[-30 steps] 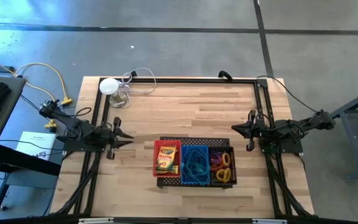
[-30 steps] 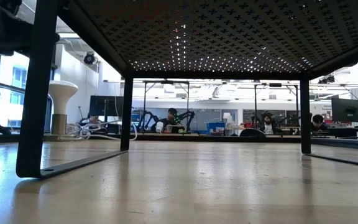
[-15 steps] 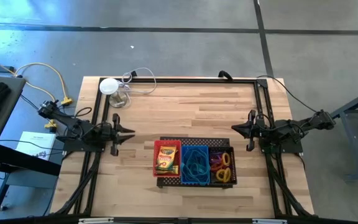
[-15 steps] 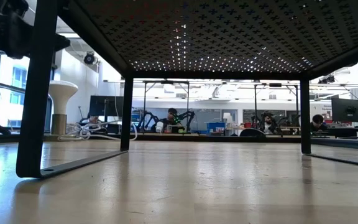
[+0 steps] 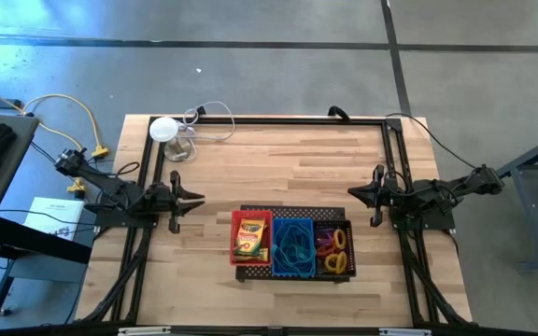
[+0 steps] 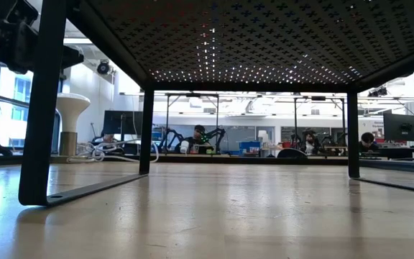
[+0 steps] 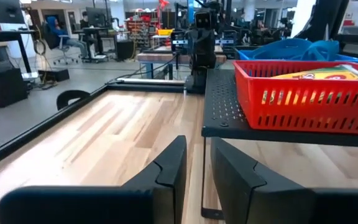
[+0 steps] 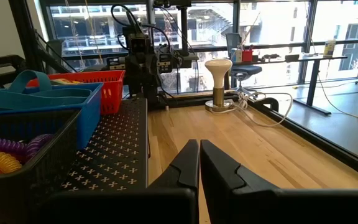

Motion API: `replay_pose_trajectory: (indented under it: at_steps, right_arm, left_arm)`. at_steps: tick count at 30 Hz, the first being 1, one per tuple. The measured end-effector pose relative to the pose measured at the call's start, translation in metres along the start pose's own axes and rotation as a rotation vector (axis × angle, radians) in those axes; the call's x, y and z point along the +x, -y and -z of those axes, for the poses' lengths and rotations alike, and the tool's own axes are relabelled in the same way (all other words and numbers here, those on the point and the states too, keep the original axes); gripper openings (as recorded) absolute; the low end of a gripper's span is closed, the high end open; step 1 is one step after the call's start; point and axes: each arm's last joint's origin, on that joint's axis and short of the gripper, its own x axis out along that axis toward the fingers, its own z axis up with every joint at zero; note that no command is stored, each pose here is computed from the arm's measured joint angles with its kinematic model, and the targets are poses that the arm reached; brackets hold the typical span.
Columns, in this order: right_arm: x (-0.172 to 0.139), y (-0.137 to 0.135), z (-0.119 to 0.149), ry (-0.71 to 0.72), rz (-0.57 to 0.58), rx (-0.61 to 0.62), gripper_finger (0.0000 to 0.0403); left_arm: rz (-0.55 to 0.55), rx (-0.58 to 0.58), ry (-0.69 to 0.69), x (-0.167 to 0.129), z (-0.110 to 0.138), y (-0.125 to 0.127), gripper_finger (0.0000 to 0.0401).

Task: Pick & Place Office Desk Supplies
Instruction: Return to Home Position

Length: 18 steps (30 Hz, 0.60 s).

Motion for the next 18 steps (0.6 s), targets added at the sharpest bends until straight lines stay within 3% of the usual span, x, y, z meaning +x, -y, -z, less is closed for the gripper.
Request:
replay_pose_trajectory:
  at_steps: [18]
  right_arm:
    - [0.0000,0.0000,0.0002,-0.001,0.000,0.000,0.0002]
  left_arm:
    - [0.001,0.038,0.041,0.0001,-0.0044,0.0002,0.0066]
